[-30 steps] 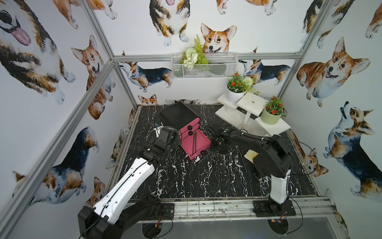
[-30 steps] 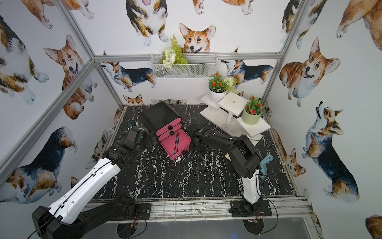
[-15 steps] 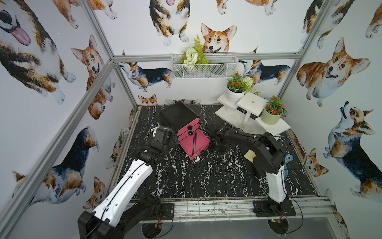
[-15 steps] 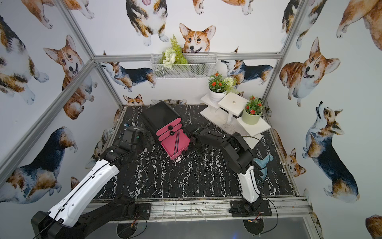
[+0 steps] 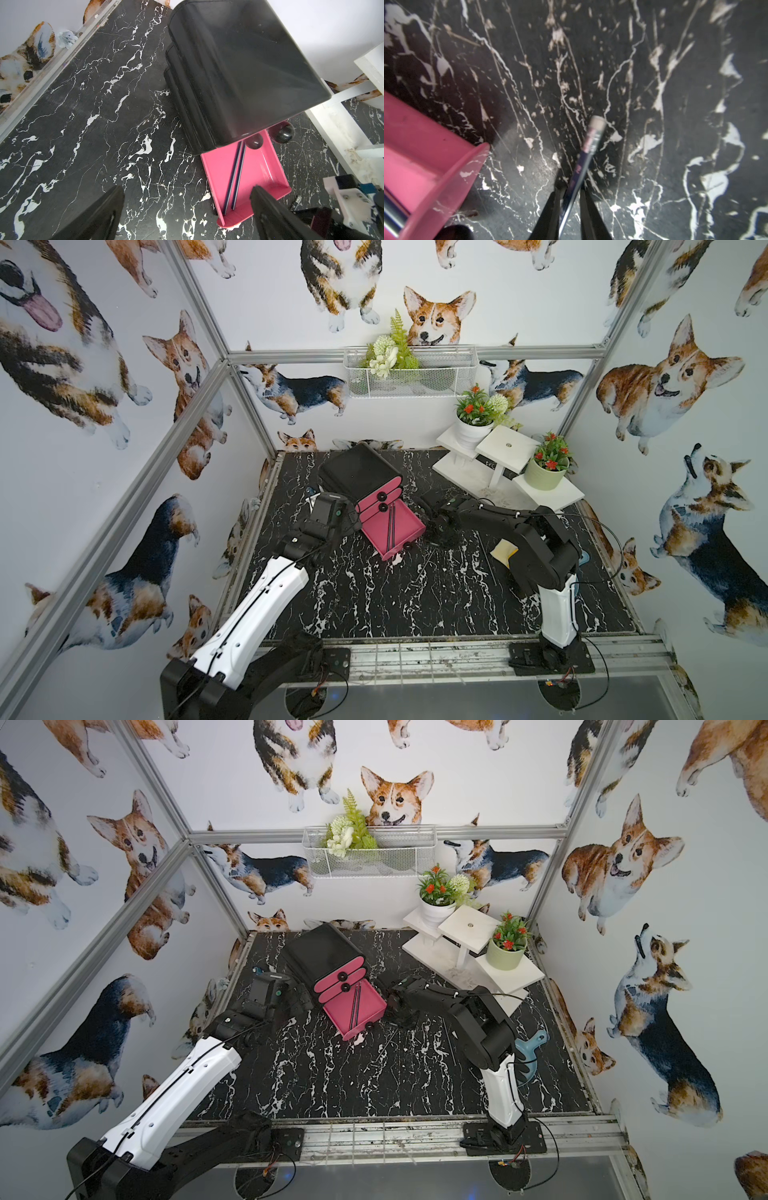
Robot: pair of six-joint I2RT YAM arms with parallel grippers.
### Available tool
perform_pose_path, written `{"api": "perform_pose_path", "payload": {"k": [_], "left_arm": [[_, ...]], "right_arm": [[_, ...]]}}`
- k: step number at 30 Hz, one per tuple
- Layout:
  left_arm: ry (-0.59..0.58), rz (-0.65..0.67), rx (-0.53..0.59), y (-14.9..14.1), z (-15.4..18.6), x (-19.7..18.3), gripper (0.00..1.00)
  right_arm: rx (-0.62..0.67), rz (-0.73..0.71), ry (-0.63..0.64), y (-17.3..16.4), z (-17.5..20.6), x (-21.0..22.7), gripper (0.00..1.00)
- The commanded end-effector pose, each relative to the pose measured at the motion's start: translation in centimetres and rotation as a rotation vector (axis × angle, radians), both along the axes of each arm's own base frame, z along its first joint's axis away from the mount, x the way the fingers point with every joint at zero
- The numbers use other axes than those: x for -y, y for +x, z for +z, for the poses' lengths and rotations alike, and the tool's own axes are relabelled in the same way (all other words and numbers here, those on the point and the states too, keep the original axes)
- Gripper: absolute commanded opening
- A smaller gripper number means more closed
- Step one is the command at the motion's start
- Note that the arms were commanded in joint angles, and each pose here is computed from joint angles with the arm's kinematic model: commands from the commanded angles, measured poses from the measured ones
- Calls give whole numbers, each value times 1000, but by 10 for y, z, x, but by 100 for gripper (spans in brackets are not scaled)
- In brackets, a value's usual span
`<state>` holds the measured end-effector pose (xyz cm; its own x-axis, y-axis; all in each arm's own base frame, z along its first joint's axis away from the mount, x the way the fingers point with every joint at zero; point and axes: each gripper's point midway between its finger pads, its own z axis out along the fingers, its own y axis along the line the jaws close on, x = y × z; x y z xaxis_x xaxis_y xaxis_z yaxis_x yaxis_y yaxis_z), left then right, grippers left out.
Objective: Please place the pencils in the drawer according to their color
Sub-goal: Pick up the pencil from the center of the board.
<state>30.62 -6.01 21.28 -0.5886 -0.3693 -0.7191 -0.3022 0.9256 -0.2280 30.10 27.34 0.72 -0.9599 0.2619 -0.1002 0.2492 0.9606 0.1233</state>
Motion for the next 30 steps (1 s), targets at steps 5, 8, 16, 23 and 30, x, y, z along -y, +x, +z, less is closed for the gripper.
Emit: {"api": "perform_pose_path", "payload": {"k": [5, 8, 16, 23, 30], "left_arm": [[0, 7, 3, 7, 3, -1, 100], [6, 8, -5, 9, 2, -2, 100], [12, 20, -18, 9, -1, -7, 100], [-4, 31, -63, 8, -17, -7, 100], [-6, 39, -67, 9, -20, -9, 100]], "right_arm": [[-93, 29, 12, -13, -27, 11, 11], [-92, 55, 14, -13, -24, 11, 4], [-45, 122, 47, -10, -4, 7, 0], [17, 147, 123, -7, 28, -2, 0], [62, 165, 149, -4, 54, -4, 0]]}}
